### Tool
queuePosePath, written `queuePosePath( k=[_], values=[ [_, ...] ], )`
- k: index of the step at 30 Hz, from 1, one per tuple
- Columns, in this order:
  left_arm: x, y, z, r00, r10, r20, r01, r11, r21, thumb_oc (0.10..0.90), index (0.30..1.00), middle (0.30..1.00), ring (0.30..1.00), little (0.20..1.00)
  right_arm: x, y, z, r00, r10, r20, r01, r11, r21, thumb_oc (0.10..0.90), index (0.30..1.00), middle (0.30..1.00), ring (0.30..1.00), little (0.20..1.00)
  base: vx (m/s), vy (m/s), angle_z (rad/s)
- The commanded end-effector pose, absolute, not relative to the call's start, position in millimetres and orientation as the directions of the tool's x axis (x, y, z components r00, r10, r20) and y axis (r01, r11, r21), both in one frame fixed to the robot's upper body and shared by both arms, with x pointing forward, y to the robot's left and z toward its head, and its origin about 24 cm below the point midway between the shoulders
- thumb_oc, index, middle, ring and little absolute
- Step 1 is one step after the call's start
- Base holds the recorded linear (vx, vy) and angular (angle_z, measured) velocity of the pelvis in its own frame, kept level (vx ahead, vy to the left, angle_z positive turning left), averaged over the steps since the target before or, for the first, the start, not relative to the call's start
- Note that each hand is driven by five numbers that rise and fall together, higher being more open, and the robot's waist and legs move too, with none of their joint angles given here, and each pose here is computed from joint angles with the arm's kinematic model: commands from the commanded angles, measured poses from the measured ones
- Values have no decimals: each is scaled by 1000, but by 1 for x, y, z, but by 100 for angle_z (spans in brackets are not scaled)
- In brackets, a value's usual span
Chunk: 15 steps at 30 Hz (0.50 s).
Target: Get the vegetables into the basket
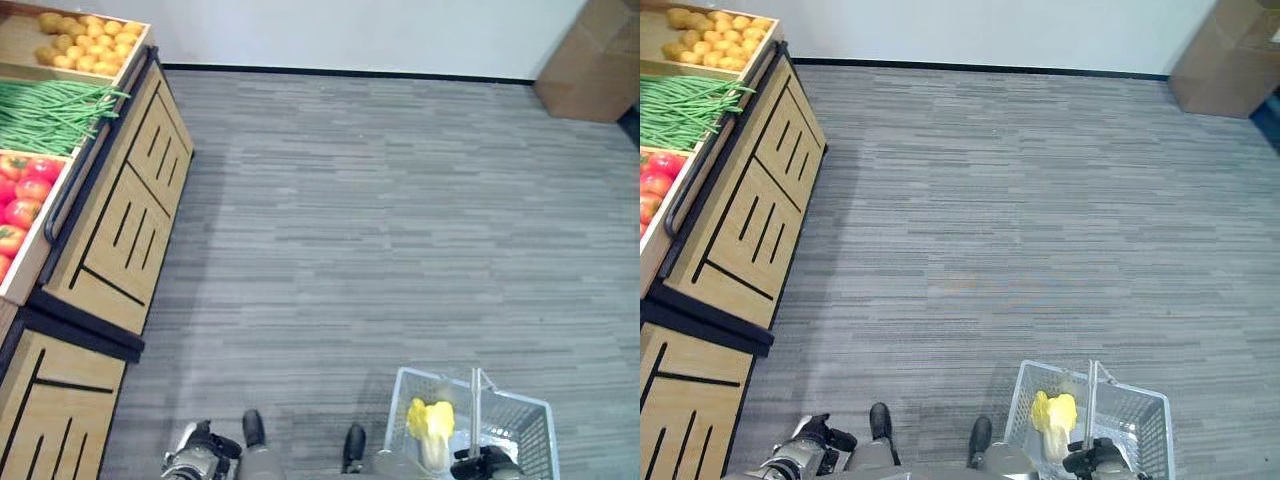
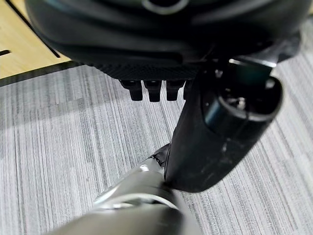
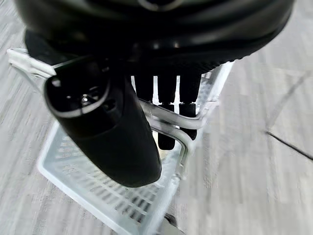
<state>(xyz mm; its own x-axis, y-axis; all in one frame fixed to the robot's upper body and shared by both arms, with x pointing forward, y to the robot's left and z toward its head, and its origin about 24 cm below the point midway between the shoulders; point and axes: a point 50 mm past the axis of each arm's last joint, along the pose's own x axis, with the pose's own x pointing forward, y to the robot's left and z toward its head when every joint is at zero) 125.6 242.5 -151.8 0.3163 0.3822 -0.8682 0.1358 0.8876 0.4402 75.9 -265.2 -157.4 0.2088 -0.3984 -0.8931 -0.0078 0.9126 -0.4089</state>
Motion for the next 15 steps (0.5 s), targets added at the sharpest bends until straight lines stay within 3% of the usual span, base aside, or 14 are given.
queuePosePath(
  k=[1, 15],
  values=[
    [110, 253, -153, 264, 419, -869, 157, 870, 467, 900, 1000, 1000, 1000, 1000, 84, -274, -153, 224, -424, -877, -60, 892, -447, 400, 300, 300, 300, 300, 46, 166, -10],
    [113, 261, -150, 266, 445, -855, 118, 866, 487, 900, 1000, 1000, 1000, 1000, 97, -261, -154, 260, -387, -885, -91, 902, -422, 400, 300, 300, 300, 300, 40, 116, -6]
  ],
)
